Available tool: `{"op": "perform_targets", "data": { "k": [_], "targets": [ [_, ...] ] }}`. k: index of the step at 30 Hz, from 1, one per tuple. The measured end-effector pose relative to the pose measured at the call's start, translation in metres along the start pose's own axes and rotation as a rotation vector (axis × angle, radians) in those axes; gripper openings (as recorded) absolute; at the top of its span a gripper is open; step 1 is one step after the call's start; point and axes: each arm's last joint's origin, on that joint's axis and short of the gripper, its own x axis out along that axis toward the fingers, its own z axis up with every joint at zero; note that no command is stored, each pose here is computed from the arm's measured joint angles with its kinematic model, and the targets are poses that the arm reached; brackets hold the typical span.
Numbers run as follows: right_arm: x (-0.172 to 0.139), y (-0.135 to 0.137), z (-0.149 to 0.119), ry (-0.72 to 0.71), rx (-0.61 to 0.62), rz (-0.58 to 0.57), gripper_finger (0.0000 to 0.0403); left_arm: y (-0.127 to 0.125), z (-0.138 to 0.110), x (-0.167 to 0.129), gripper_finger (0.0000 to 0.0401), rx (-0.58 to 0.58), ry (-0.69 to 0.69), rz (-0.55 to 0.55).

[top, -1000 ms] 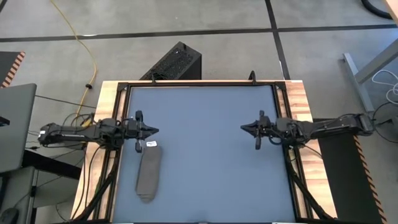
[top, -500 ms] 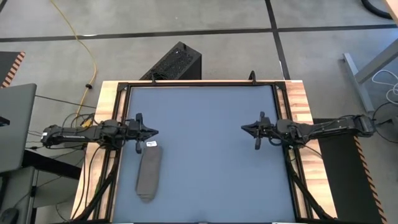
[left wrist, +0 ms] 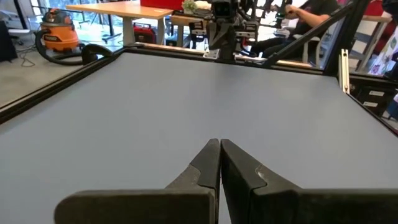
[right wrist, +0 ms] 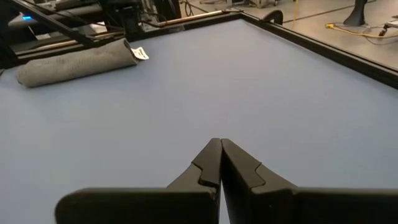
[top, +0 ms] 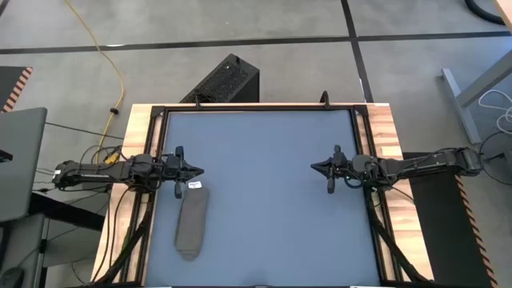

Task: Roll towel
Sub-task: Return to Home Position

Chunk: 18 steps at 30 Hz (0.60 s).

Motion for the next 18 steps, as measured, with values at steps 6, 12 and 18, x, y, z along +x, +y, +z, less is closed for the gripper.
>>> {"op": "perform_targets", "data": {
  "k": [6, 12, 18],
  "targets": [
    [0.0, -0.0002, -0.0008, 0.008, -0.002, -0.002, 0.0033, 0.0, 0.0001, 0.0, 0.0, 0.0, 0.001, 0.0],
    [0.0, -0.0002, -0.0009, 0.008, -0.002, -0.002, 0.0033, 0.0, 0.0002, -0.0001, 0.0, 0.001, 0.001, 0.001],
    [0.0, -0.0002, -0.0009, 0.008, -0.002, -0.002, 0.0033, 0.0, 0.0002, -0.0001, 0.0, 0.001, 0.002, 0.001]
  ]
}}
